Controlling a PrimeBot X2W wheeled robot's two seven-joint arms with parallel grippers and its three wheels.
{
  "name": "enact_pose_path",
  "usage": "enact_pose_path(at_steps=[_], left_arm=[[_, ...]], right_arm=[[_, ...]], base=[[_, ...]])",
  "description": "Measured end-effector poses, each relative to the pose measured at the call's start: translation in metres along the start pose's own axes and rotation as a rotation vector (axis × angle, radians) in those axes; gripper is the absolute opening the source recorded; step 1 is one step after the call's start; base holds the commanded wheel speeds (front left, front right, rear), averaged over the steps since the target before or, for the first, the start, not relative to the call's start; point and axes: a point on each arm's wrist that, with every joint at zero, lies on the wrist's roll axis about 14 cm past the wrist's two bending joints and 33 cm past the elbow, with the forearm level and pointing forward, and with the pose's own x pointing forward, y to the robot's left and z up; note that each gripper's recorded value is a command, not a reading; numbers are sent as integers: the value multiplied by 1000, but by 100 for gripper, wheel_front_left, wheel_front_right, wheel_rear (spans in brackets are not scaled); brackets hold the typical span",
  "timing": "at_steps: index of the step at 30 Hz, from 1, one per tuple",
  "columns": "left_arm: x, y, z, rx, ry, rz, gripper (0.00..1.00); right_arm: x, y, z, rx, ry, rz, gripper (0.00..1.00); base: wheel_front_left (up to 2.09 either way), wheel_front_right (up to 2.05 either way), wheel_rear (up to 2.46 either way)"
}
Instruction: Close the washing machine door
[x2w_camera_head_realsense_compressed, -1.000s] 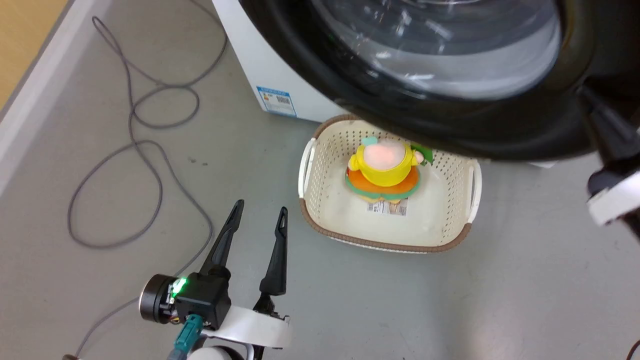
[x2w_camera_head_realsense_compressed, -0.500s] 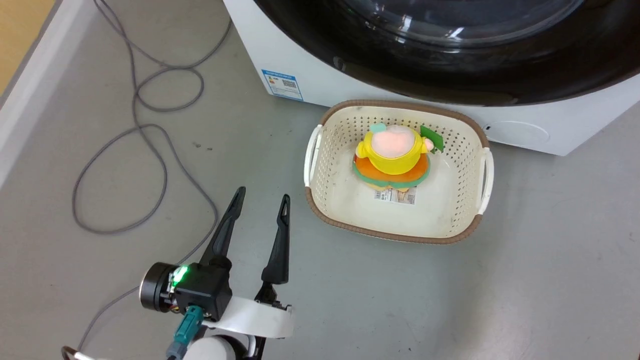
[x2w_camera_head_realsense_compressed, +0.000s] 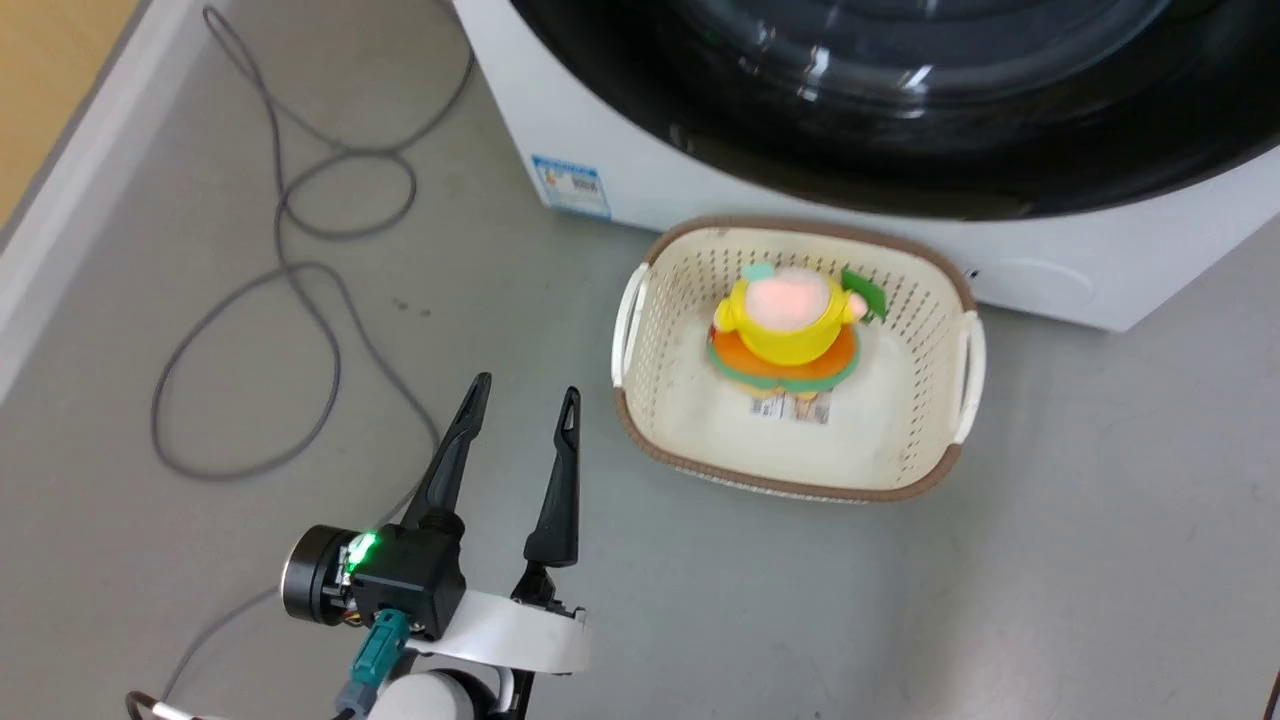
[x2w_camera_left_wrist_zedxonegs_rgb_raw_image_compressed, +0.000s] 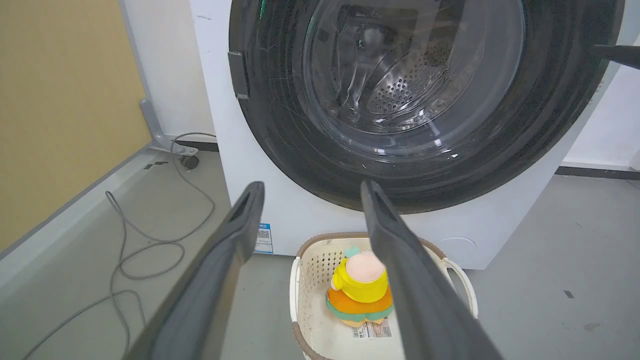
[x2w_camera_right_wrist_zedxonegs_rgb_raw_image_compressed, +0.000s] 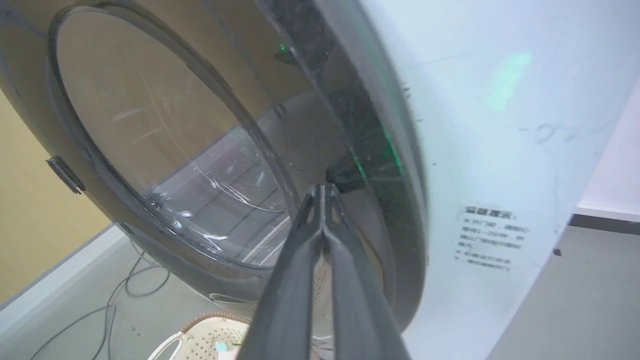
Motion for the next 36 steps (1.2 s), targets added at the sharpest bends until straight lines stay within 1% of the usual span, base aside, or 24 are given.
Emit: enact_pose_path(at_steps=[3, 6, 11, 14, 20, 27, 32, 35, 36], left_arm=[[-2, -1, 7, -2, -19, -4, 100], [-4, -2, 14, -5, -37, -7, 100], [-14, -2, 22, -12, -56, -6, 100], [-19, -3, 26, -16, -66, -11, 100], [-23, -6, 32, -30, -85, -24, 100], [-31, -12, 38, -38, -102, -52, 100], [-37, -16, 40, -40, -107, -67, 100], [-41, -18, 37, -41, -99, -76, 100], [-41, -18, 37, -40, -97, -78, 100]], right_arm=[[-11, 3, 8, -29, -15, 6, 0], [-30, 7, 7, -39, -10, 15, 0], [-67, 24, 6, -66, -9, 61, 0], [-89, 30, 11, -60, -28, 72, 0], [-133, 37, 20, -93, -74, 78, 0], [-182, 30, 39, -99, -181, -2, 0], [-220, 24, 29, -78, -208, -85, 0], [-237, 27, 23, -81, -211, -114, 0], [-242, 27, 21, -72, -216, -126, 56]], base=[[0, 0, 0], [0, 0, 0], [0, 0, 0], [0, 0, 0], [0, 0, 0], [0, 0, 0], [0, 0, 0], [0, 0, 0], [0, 0, 0]])
